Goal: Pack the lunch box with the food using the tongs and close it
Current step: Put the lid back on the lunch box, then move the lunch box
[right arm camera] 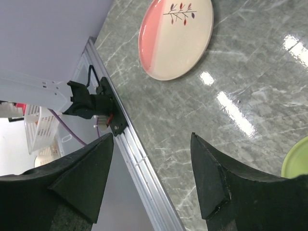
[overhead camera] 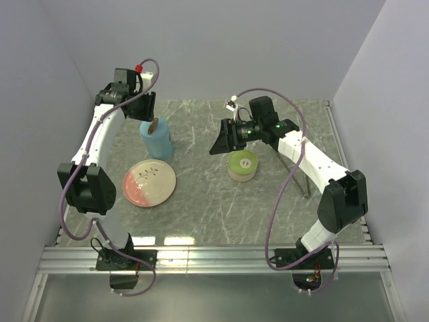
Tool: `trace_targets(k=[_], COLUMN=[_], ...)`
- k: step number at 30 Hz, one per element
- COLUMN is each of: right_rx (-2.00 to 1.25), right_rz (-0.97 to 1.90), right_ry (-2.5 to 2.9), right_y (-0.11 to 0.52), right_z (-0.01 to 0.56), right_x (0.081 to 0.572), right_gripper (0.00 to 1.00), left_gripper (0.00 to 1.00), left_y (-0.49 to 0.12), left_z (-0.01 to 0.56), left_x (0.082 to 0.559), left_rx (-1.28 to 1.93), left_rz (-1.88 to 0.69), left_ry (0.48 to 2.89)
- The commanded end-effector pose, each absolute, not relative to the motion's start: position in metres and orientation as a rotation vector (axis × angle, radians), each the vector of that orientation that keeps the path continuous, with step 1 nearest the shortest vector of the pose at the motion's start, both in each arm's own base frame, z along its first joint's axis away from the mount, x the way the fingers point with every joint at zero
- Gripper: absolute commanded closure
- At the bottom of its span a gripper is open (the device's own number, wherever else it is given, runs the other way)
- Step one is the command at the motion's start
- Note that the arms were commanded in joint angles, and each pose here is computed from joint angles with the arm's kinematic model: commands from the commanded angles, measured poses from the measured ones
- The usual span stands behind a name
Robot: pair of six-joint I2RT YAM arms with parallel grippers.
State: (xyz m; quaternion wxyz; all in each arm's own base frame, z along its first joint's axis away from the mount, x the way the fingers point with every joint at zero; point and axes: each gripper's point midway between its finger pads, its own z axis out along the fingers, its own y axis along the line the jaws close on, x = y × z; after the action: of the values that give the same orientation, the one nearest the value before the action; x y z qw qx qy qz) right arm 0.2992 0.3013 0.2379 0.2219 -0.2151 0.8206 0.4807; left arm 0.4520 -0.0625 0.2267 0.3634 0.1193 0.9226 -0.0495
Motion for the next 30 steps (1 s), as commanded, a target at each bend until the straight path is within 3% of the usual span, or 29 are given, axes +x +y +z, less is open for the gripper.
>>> trace_targets(k=[1, 11, 19, 23, 26, 30], right_rx=[-0.638, -0.639, -0.637, -0.643, -0.649, -0.639], right_rz=[1.321, 1.315, 1.328, 1.318, 1.311, 1.313], right_ry=[2.200, 2.211, 2.213, 2.210, 2.213, 2.220], right_y=[0.302, 0.300, 0.302, 0.301, 0.299, 0.296], right_z=[0.258, 0.256, 0.258, 0.259, 0.258, 0.258], right_x=[0.306, 0.306, 0.306, 0.305, 0.305, 0.307], right_gripper=[0.28, 0.28, 0.28, 0.28, 0.28, 0.28], left_gripper=[0.55, 0.55, 0.52, 0.46, 0.42, 0.45], left_y=[-0.064, -0.069, -0.067, -0.029, -0.002, 0.019], left_z=[0.238, 0.147, 0.228, 0.279, 0.284, 0.256], left_x=[0.457, 0.425, 0.446, 0.463, 0.464, 0.465], left_rx=[0.298, 0.335, 0.254, 0.073, -0.037, -0.256], left_rz=[-0.144, -0.227, -0.345, -0.431, -0.432, -0.542], left_ry=[2.350, 2.565, 2.388, 2.176, 2.135, 2.197])
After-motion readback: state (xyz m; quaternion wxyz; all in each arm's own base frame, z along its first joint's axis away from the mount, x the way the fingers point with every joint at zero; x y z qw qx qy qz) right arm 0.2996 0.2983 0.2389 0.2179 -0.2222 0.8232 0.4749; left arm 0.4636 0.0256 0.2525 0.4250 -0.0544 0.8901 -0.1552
